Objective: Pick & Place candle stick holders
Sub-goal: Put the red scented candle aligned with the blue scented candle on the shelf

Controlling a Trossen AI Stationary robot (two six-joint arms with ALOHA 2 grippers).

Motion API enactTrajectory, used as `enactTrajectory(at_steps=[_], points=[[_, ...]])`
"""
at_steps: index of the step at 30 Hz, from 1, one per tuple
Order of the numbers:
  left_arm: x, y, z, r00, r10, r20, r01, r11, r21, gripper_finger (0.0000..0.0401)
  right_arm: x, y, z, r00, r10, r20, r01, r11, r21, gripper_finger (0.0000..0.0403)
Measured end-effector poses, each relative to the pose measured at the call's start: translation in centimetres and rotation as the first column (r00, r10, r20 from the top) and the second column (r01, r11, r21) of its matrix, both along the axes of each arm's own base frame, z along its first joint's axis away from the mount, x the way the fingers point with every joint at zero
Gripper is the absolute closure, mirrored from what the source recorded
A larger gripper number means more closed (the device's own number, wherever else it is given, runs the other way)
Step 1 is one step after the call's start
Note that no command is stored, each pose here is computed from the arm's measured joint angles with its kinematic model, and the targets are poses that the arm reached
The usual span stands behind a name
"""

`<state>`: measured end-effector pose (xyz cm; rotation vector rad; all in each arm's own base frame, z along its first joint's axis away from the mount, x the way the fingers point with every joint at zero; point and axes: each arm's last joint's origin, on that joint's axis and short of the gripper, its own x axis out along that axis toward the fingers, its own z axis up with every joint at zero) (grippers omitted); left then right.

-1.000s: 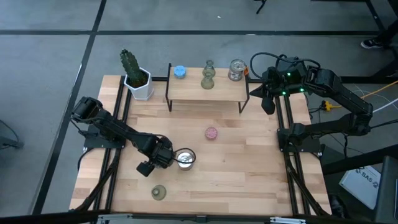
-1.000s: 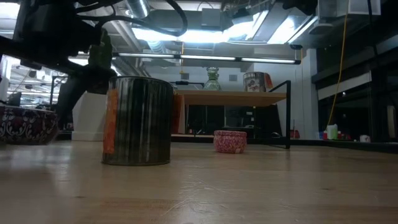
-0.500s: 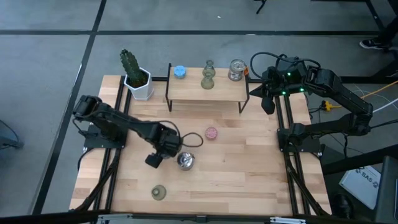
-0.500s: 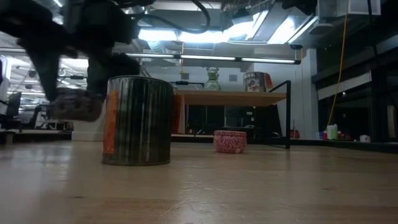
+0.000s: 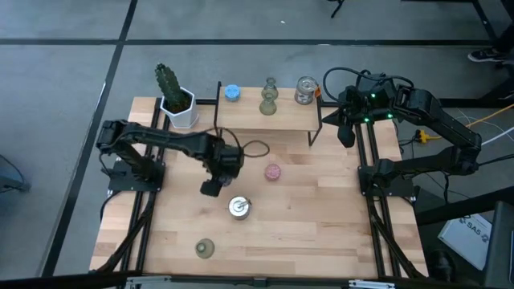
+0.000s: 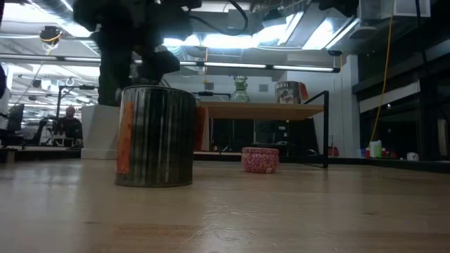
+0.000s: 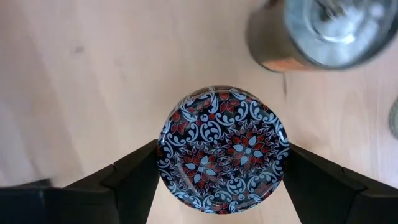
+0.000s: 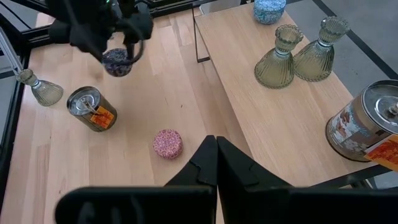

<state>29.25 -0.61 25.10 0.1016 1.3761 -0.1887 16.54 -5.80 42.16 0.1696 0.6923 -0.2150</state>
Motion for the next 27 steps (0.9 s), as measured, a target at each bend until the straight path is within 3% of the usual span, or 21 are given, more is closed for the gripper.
enactTrajectory(at_steps=[11, 27], points=[[0.6, 5.5, 3.9, 0.978, 0.183, 0.098, -0.185, 0.983, 0.013, 0.0104, 0.0, 0.0, 0.0, 1.0, 0.0, 0.0, 0.0, 1.0, 0.0, 0.0402], [-0.6, 12.2, 8.4, 0.891, 0.391, 0.23, -0.413, 0.91, 0.05, 0.0104, 0.0, 0.0, 0.0, 1.0, 0.0, 0.0, 0.0, 1.0, 0.0, 0.0402]])
